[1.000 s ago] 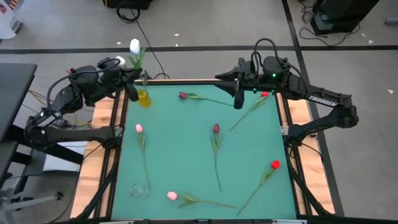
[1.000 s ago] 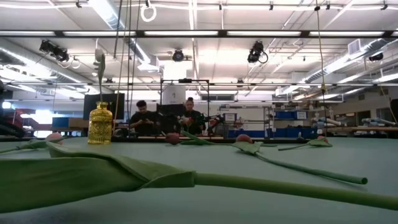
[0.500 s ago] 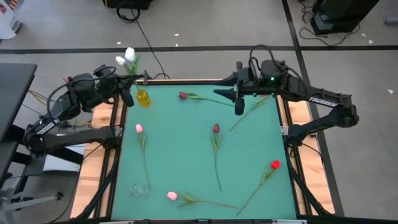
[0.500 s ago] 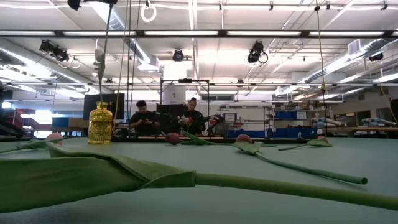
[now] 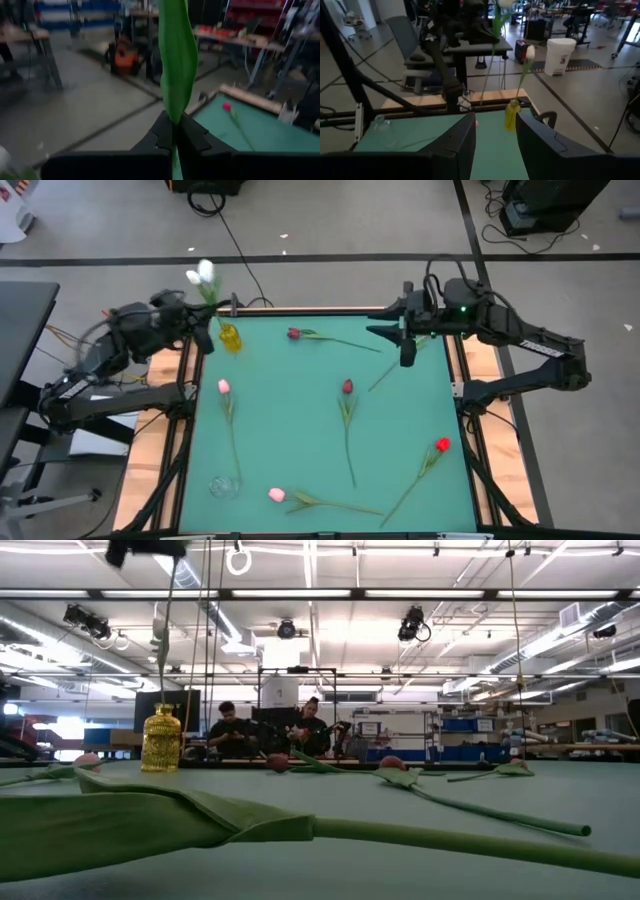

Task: Sort flowers into vase by color
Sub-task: Put the white flower into the yellow vase

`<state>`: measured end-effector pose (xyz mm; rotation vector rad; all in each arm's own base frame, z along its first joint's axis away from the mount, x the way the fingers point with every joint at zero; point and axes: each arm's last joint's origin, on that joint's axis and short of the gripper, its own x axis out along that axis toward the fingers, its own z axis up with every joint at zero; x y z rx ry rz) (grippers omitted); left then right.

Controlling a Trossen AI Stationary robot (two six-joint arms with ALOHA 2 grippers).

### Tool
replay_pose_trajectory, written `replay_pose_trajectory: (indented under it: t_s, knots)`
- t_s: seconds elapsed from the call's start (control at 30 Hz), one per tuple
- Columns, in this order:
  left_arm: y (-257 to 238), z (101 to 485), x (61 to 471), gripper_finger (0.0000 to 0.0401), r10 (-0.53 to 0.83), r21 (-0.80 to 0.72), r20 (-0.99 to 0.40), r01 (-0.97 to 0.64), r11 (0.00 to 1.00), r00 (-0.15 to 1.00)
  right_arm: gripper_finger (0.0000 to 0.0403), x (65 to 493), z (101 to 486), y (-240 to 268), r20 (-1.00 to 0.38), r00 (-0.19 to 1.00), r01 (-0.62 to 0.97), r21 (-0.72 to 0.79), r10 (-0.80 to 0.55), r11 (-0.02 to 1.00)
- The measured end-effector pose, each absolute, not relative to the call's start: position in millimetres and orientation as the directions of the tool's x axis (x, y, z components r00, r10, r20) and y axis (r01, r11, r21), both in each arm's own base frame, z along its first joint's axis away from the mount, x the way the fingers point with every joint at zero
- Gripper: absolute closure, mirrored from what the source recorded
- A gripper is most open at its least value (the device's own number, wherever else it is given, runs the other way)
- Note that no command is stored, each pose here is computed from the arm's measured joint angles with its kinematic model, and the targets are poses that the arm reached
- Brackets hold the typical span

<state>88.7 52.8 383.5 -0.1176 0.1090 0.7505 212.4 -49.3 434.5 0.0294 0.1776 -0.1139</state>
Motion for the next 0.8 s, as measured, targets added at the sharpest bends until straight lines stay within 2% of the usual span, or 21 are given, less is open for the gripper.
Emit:
replay_pose_trajectory:
  t_s: [0.1, 0.2, 0.43, 0.67, 0.8]
  knots:
    - [57, 368, 98, 0.0392, 0.673, -0.112, -0.132, -0.685, 0.720, 0.728, 0.0255, 206, 420, -48, -0.177, 0.977, 0.127, 0.034, -0.119, 0.991]
    - [58, 373, 99, 0.0392, 0.677, -0.124, -0.052, -0.677, 0.726, 0.735, 0.0255, 199, 414, -47, -0.140, 0.982, 0.133, 0.043, -0.126, 0.990]
    - [59, 375, 99, 0.0392, 0.698, -0.050, -0.031, -0.699, 0.714, 0.715, 0.0254, 187, 419, -46, -0.093, 0.979, 0.184, 0.048, -0.179, 0.982]
    - [63, 375, 96, 0.0390, 0.735, 0.007, -0.035, -0.735, 0.678, 0.677, 0.0254, 191, 421, -47, -0.064, 0.982, 0.183, 0.052, -0.179, 0.982]
    - [66, 376, 90, 0.0387, 0.792, 0.006, -0.023, -0.792, 0.610, 0.610, 0.0254, 195, 422, -48, -0.042, 0.983, 0.182, 0.060, -0.179, 0.982]
